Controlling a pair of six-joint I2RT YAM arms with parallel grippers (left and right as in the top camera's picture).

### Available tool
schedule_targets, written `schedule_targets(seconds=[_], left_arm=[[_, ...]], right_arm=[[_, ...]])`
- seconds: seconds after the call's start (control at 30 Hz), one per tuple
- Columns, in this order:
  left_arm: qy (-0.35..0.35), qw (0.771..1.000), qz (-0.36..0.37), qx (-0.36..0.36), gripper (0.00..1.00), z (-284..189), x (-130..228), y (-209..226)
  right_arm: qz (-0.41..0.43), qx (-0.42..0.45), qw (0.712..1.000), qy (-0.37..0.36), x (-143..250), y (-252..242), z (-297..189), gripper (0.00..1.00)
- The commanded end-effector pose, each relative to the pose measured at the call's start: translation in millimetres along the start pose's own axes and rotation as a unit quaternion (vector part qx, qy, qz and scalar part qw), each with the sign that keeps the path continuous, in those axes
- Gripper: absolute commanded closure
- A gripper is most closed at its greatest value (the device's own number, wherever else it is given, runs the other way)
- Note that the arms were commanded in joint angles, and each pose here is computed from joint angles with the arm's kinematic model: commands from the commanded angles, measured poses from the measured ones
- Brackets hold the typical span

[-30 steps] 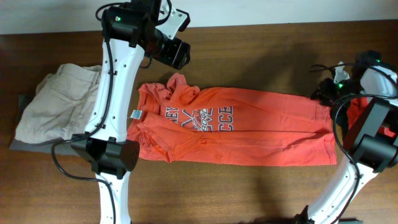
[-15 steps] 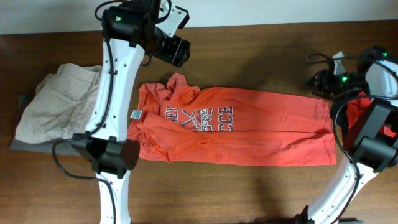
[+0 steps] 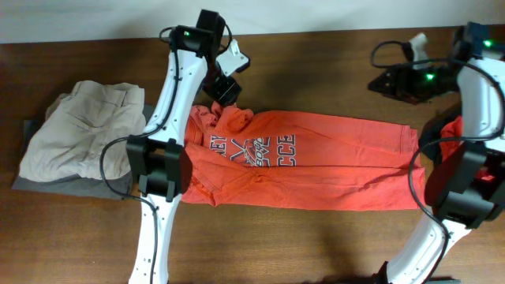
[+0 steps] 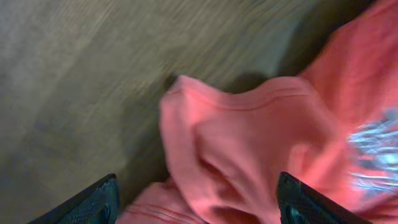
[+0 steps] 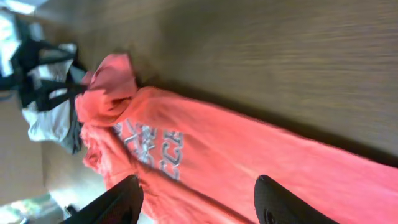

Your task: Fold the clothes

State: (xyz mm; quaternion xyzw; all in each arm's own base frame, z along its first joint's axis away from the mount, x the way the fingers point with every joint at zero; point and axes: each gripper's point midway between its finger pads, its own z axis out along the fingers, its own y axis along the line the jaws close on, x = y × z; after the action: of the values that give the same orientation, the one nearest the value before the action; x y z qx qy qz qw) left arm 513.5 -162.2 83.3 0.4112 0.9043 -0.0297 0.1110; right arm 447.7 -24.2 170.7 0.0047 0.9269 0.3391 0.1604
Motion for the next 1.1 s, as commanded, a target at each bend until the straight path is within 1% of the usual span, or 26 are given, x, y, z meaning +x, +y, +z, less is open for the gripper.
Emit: schedule_targets(seconds=[0.0,0.07,0.17,0.3,0.37,0.43,0.5,0.6,0.63,0.67,0.7,0.8,0.87,0.93,0.97,1.07], left_arm=[[0.017,0.999,0.031,-0.031,0.20,17.4,13.0,30.1],[0.010,1.000,0.021,-0.014,0.20,32.9,16.5,35.8],[-0.013,0.999,0.011,0.047,0.20,51.2,16.9,24.7],[-0.014,0.996,0.010,0.085,0.20,69.6,20.2,13.5],[-0.026,0.994,0.009,0.105,0.21,72.3,16.2,6.7],[-0.035,0.993,0.008,0.116,0.28,74.7,13.3,3.1],[-0.033,0.992,0.007,0.119,0.41,79.0,14.6,2.3],[-0.025,0.992,0.005,0.125,0.69,86.6,18.6,0.5],[-0.024,0.992,0.004,0.127,0.86,88.8,19.4,-0.1],[-0.023,0.992,0.004,0.127,0.97,89.9,19.7,-0.1],[-0.026,0.992,0.005,0.125,1.00,89.9,18.5,0.9],[-0.038,0.995,-0.001,0.098,1.00,75.4,9.2,11.8],[-0.058,0.996,-0.015,0.068,1.00,52.9,-2.3,24.7],[-0.093,0.995,-0.021,0.042,1.00,21.0,-17.6,36.0],[-0.124,0.992,-0.028,0.021,1.00,-7.8,-29.5,44.1],[-0.172,0.985,-0.027,-0.010,1.00,-61.3,-45.1,49.4]], right_arm=[[-0.022,-0.008,1.000,0.003,-0.5,18.5,1.3,0.38],[-0.024,-0.009,1.000,0.012,2.4,23.1,5.2,0.38],[-0.024,-0.002,1.000,0.017,4.1,22.5,6.8,0.39],[-0.021,-0.002,1.000,0.017,4.1,22.6,6.8,0.39],[-0.013,0.000,1.000,0.018,4.3,22.0,6.8,0.39],[-0.013,0.000,1.000,0.017,4.2,22.0,6.8,0.39],[-0.013,0.000,1.000,0.017,4.2,22.0,6.8,0.39],[-0.013,0.000,1.000,0.017,4.2,22.0,6.8,0.39],[-0.012,0.000,1.000,0.017,4.2,22.0,6.8,0.39],[-0.011,0.000,1.000,0.017,4.2,22.0,6.8,0.39],[-0.009,0.000,1.000,0.018,4.3,22.0,6.8,0.39],[-0.009,0.000,1.000,0.018,4.3,22.0,6.8,0.39],[-0.009,0.000,1.000,0.018,4.6,22.1,6.8,0.39],[-0.008,-0.001,1.000,0.019,4.9,22.2,6.8,0.39],[-0.008,-0.001,1.000,0.019,4.9,22.2,6.8,0.40],[-0.008,-0.001,1.000,0.019,5.0,22.2,6.8,0.42]])
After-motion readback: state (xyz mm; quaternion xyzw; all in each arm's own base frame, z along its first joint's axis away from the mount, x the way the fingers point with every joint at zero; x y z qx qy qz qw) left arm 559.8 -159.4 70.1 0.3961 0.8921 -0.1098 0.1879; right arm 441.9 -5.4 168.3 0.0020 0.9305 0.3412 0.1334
